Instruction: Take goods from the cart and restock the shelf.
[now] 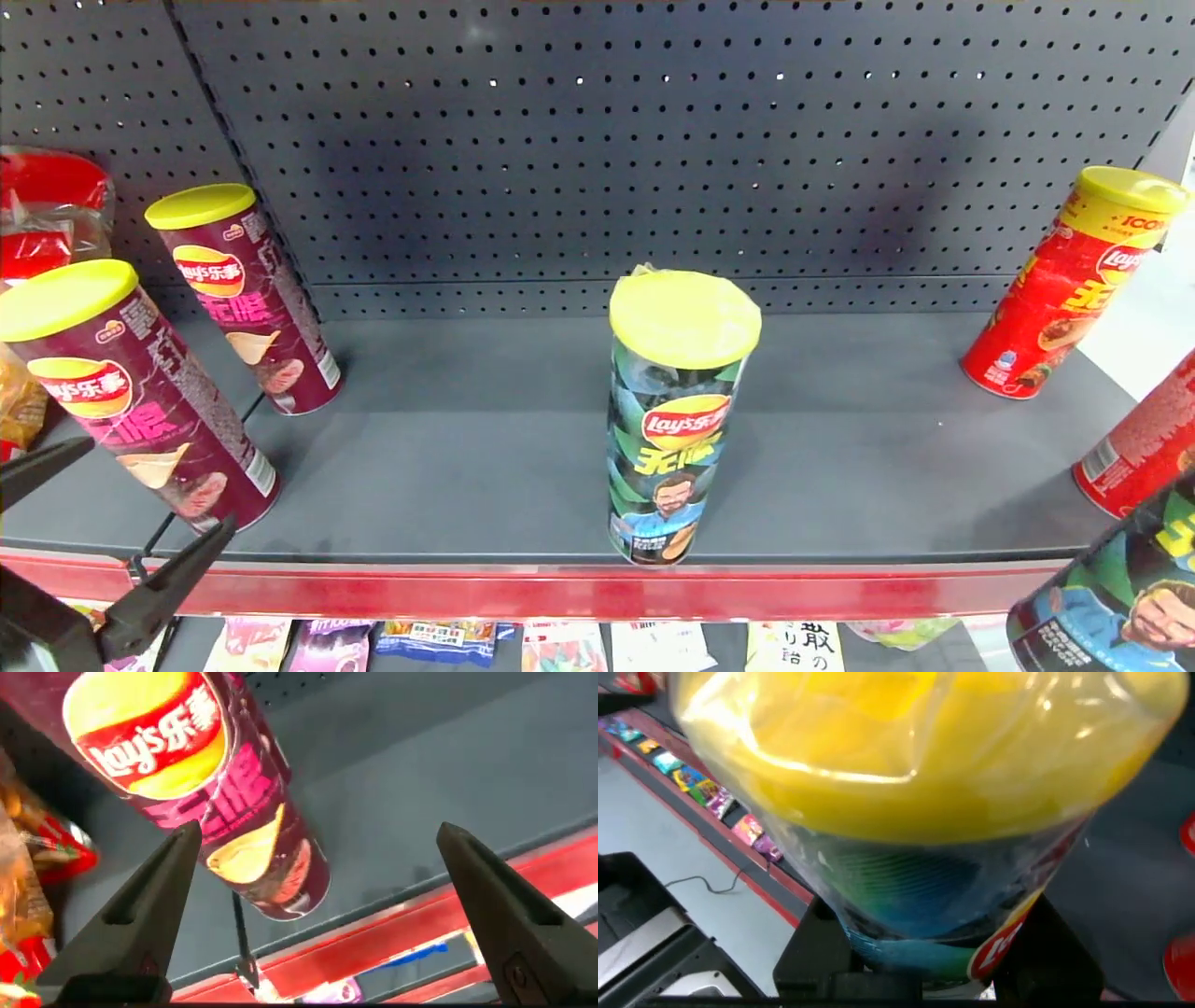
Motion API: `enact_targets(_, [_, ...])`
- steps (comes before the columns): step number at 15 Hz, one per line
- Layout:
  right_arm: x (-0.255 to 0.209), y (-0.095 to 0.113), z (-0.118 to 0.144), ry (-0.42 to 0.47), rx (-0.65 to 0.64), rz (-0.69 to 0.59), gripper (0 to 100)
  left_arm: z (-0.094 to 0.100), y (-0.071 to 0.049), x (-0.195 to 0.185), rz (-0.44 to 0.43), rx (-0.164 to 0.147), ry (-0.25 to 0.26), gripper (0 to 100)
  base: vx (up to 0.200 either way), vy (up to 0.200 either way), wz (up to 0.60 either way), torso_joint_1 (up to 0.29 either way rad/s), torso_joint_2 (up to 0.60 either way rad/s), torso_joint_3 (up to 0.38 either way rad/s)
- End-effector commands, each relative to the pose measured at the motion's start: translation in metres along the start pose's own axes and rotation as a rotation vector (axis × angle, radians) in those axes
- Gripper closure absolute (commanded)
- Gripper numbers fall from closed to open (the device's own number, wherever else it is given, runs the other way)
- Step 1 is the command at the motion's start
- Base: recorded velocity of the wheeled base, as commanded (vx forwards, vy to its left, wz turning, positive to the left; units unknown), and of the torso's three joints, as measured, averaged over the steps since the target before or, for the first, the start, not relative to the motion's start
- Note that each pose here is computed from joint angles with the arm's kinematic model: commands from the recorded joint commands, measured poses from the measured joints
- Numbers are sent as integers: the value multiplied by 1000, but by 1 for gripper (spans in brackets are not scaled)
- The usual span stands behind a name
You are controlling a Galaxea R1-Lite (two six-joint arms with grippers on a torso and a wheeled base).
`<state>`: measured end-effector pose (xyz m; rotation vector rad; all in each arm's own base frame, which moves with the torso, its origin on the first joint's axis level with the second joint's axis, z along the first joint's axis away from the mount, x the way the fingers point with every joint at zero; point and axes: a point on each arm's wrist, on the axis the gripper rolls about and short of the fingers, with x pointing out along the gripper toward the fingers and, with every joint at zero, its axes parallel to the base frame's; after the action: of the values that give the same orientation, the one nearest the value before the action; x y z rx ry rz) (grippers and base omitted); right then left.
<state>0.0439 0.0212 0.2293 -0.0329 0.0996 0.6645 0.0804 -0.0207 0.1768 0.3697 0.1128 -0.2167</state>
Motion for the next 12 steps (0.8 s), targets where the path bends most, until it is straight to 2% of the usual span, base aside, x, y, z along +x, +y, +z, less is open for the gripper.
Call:
enact_targets(1, [19,-5,14,31,6,47,100,-4,-2,-3,-16,19,-5,0,0,0,0,0,0,0])
enact_targets(3, [28,-8,20,45,10,53,100,-7,-3,-7,-50,29,-28,0,0,0,0,0,0,0])
enact_targets(5, [37,-10,25,59,12,71,100,-8,-6,-12,-130,29,-71,0,0,0,0,0,0,0])
enact_targets(6, [49,-12,29,68,13,89,100,-13,-9,-14,-218,23,-95,0,0,0,0,0,0,0])
enact_targets(7, [60,-15,32,57,8,95,100,-14,-11,-14,-270,20,-102,0,0,0,0,0,0,0])
enact_targets(9, [85,-23,33,51,5,95,100,-16,-12,-13,-296,4,-59,0,0,0,0,0,0,0])
enact_targets(12, [123,-34,42,15,-8,93,100,-13,-11,-10,-298,-16,-44,0,0,0,0,0,0,0])
